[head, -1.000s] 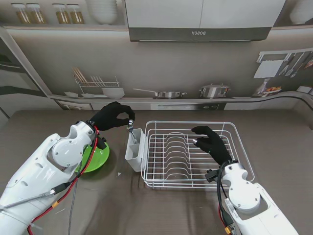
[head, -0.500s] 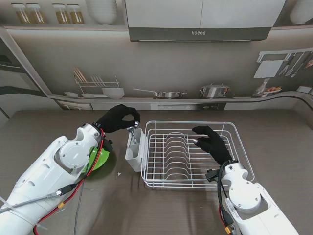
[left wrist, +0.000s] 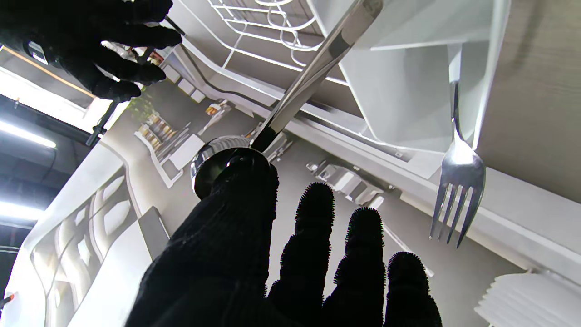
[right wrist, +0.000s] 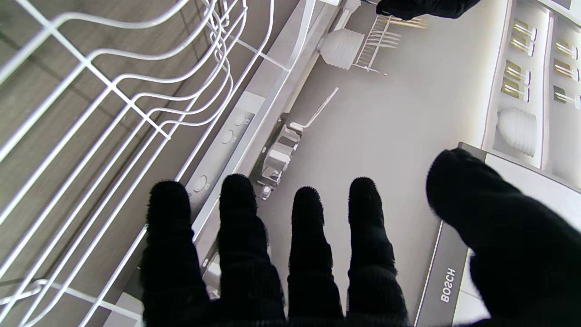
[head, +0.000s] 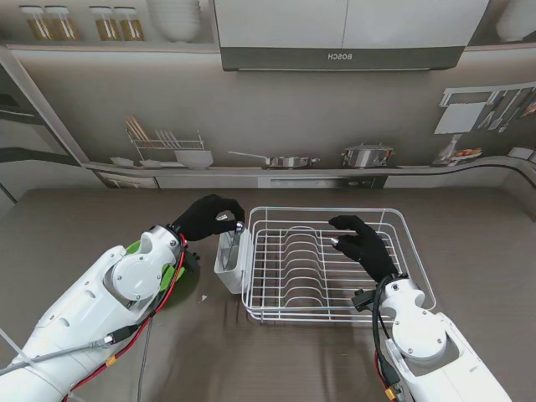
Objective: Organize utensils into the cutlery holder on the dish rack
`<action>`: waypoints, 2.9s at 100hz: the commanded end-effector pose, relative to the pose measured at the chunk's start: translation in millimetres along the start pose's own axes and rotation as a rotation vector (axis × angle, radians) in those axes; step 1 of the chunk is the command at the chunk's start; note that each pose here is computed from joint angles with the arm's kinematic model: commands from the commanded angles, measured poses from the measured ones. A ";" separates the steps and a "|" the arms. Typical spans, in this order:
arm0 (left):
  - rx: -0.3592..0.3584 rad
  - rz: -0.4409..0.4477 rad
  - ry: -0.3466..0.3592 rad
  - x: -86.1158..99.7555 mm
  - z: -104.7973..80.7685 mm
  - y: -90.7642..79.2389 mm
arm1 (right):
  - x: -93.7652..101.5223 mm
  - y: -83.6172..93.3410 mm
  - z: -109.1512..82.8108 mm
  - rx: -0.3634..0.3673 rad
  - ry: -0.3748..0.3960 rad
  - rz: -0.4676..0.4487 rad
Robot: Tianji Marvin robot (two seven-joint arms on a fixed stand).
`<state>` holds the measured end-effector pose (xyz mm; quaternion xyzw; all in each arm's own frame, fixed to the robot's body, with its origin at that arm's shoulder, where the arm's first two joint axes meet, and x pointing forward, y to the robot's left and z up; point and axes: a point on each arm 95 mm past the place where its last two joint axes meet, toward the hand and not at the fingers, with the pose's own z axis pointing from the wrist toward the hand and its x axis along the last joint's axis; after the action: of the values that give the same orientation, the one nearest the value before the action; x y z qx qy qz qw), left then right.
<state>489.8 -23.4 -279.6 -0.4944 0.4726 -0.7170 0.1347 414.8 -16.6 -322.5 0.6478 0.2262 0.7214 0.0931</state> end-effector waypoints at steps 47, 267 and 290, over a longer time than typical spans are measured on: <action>-0.126 0.112 -0.022 -9.8 -8.3 19.0 | -1.0 -4.8 -0.1 0.016 0.001 0.011; 0.209 -0.141 -0.015 21.7 -86.8 50.6 | 2.0 -6.4 -2.6 0.050 0.040 -0.032; 0.213 -0.145 -0.020 23.6 -88.0 50.3 | 1.9 -6.4 -3.9 0.054 0.039 -0.033</action>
<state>392.9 -13.2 -312.9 -0.5150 0.3542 -0.7669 0.1458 412.8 -14.4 -323.2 0.6327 0.2514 0.7269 0.0901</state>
